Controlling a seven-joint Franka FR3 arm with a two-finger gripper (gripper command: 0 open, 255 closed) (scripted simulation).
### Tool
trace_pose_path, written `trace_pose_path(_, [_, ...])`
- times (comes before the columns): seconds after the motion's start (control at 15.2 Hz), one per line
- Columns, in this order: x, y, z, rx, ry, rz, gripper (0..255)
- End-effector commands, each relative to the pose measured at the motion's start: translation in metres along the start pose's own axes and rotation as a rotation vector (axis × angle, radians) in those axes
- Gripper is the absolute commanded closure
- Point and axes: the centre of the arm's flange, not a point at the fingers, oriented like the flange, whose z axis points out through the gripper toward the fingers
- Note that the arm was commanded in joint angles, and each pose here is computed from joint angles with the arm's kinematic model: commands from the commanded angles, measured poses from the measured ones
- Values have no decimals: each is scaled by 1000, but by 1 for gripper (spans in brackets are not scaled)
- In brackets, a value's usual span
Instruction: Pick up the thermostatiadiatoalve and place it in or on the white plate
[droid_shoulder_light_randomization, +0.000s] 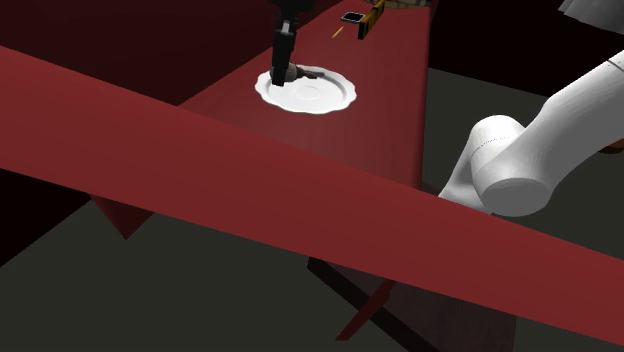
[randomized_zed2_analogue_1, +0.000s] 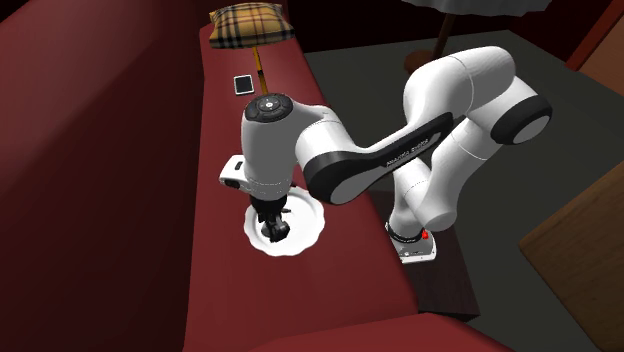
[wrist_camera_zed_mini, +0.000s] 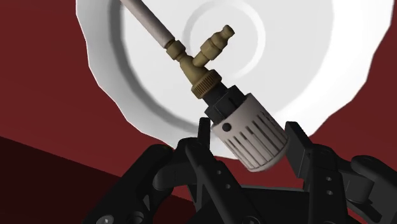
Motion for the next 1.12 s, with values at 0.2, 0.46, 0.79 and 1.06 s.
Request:
trace_pose_path(0.2, [-2, 1, 11, 1, -4, 3, 255])
trace_pose_path(0.46, [-2, 1, 11, 1, -4, 3, 255])
trace_pose_path(0.79, [-2, 1, 11, 1, -4, 3, 0])
trace_pose_path(1.06, [-2, 1, -28, 1, -4, 3, 0])
